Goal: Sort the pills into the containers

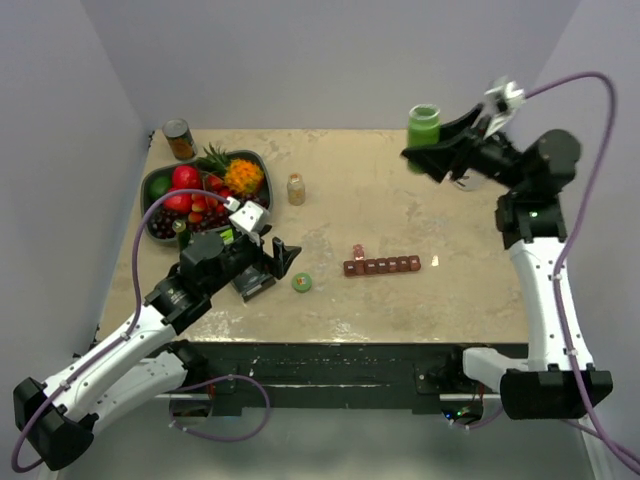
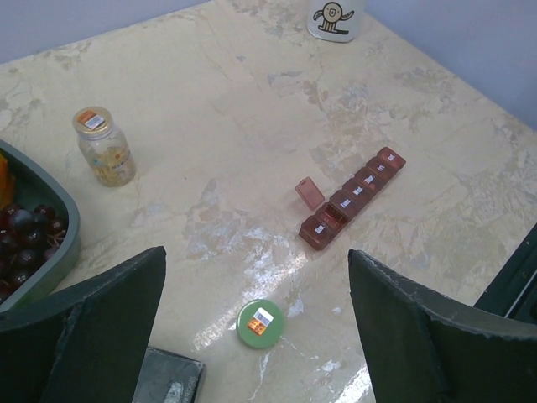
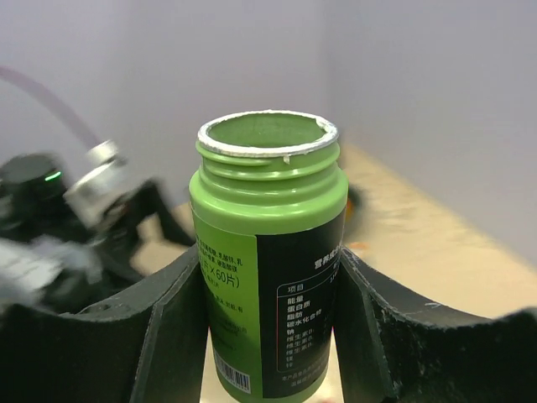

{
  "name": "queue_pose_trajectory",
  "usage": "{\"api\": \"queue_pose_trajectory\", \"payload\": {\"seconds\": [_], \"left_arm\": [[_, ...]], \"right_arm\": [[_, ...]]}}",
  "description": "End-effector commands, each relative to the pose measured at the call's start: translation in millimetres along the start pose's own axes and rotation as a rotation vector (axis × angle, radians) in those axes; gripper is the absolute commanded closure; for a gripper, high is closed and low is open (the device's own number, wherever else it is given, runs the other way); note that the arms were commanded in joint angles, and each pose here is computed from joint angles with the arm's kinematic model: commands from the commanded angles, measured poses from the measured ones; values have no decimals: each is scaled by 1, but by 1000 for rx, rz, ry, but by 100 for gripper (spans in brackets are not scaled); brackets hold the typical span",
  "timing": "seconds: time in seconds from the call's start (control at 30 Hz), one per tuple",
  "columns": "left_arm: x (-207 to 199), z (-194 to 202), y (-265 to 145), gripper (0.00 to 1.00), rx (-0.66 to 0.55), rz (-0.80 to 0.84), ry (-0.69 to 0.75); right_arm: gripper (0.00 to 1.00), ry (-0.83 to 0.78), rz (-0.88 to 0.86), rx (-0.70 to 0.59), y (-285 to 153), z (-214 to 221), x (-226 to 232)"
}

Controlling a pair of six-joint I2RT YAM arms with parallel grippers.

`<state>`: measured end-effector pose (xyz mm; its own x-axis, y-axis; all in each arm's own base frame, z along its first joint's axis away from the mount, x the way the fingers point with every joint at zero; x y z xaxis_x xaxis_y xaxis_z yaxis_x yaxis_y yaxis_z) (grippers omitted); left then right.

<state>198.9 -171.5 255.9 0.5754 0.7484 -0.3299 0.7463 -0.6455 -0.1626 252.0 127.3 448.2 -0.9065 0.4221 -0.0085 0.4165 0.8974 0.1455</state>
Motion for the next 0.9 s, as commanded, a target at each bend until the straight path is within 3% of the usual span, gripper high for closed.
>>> {"api": "queue_pose_trajectory", "payload": {"seconds": [0.0, 0.07, 0.13, 0.17, 0.2, 0.27, 0.3, 0.47, 0.53, 0.73, 0.87], "left_arm": [[-4, -15, -1, 6, -67, 26, 32], [-4, -14, -2, 6, -68, 27, 30], [-3, -10, -3, 6, -60, 37, 38], [-4, -9, -5, 6, -60, 41, 45], [-3, -6, -4, 6, -53, 39, 49], [-3, -5, -5, 6, -51, 51, 54], [-4, -4, -4, 6, -48, 58, 51], [-18, -7, -3, 5, -65, 151, -16], [-26, -10, -4, 1, -88, 200, -98], [-42, -6, -5, 1, -136, 309, -378], [-53, 2, -1, 1, -88, 415, -413]], "right_arm": [[100, -179, 271, -142, -40, -74, -48], [100, -207, 172, -134, -30, -76, -32], [100, -313, -103, -87, 4, -47, 23], [100, -275, -138, -10, 7, -24, 37], [100, -352, -181, -11, 4, -23, 51], [100, -289, -165, 65, -3, 3, 46], [100, -460, -146, 108, -7, 13, 35], [100, -448, -224, 313, -28, 74, 40], [100, -468, -246, 355, -35, 94, 41], [100, -399, -280, 446, -52, 143, 49], [100, -330, -319, 487, -58, 172, 53]]}}
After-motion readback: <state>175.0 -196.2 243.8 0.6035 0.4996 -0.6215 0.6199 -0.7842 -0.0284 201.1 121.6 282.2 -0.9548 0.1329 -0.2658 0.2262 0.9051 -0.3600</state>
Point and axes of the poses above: each gripper's point midway between its finger pads, its own y axis out along the fingers, its own x axis along the line the jaws close on, z = x × y, the point moved 6 cm from there along -y, back along the fingers, and after that the axes turned 12 degrees about -y, right-handed, at the moved point
